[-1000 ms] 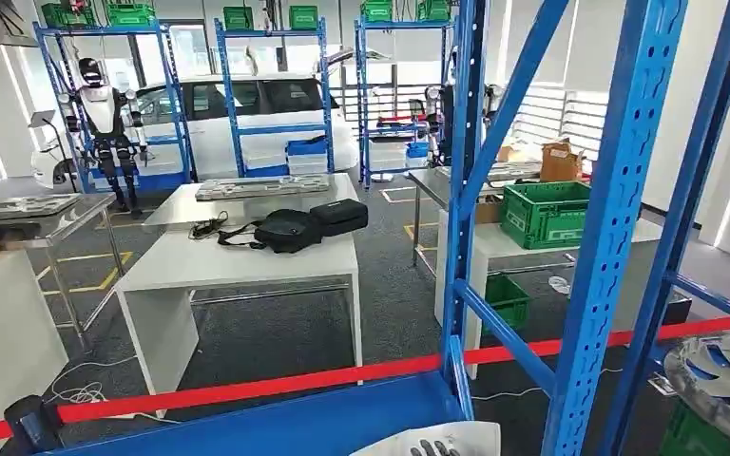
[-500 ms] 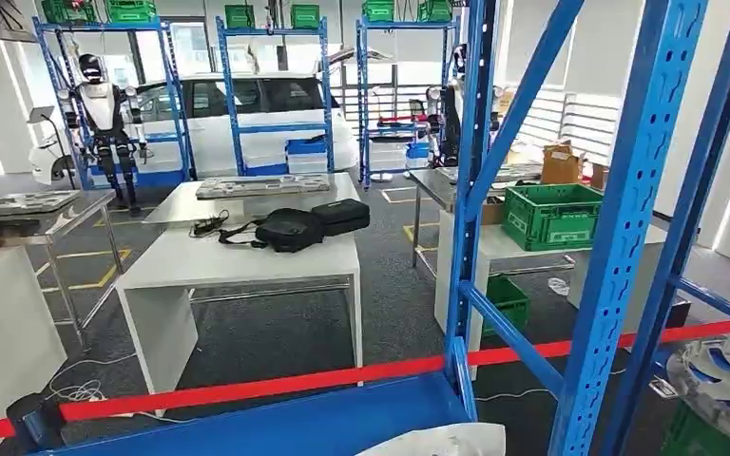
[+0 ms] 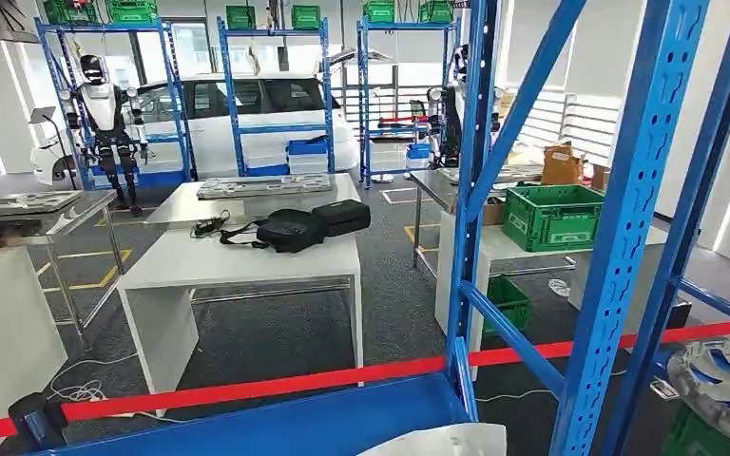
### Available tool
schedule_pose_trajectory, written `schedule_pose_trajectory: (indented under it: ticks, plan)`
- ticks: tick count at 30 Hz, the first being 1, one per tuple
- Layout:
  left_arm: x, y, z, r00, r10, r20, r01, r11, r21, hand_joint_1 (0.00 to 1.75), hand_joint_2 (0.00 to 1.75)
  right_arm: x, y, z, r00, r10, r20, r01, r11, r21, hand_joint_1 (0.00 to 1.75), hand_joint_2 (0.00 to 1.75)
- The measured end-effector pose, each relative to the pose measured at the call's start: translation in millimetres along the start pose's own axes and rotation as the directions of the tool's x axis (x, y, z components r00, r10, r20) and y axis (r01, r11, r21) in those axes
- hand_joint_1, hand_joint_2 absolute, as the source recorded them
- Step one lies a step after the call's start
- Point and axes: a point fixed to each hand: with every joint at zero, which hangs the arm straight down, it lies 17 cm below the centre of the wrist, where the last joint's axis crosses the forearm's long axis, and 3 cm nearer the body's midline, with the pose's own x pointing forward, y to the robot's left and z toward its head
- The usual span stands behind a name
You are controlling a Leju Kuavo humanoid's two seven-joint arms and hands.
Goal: Take the parts from the cabinet and place them on the table.
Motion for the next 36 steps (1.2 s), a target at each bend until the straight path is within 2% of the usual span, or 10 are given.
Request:
schedule_pose_trajectory:
  ticks: [5,8,14,26,36]
  plan:
    - [15.7,16.8,-1.0,0.996,0.058,0.074,-0.063,0.996,0.061,0.0,0.0,4.8,0.5,-0.8,1.0,-0.002,0.008,0.002,1.0,0.007,0.0,0.0]
    - [35.4,26.7,-2.7,0.983,0.11,0.149,-0.124,0.988,0.093,0.0,0.0,8.0,1.3,-1.1,1.0,-0.001,0.016,0.001,1.0,0.014,0.0,0.0]
    - [73.7,60.0,-6.0,0.965,0.109,0.24,-0.147,0.978,0.147,0.0,0.0,13.8,-1.9,-3.3,1.0,0.006,0.025,-0.007,1.0,0.009,0.0,0.0]
    - [94.9,85.7,-5.3,0.95,0.121,0.288,-0.18,0.965,0.191,0.0,0.0,14.4,-6.6,-5.1,1.0,0.009,0.028,-0.009,1.0,-0.005,0.0,0.0]
    - [94.8,90.8,-6.0,0.951,0.138,0.278,-0.199,0.959,0.203,0.0,0.0,14.7,-6.4,-5.0,0.999,0.011,0.031,-0.011,1.0,-0.003,0.0,0.0]
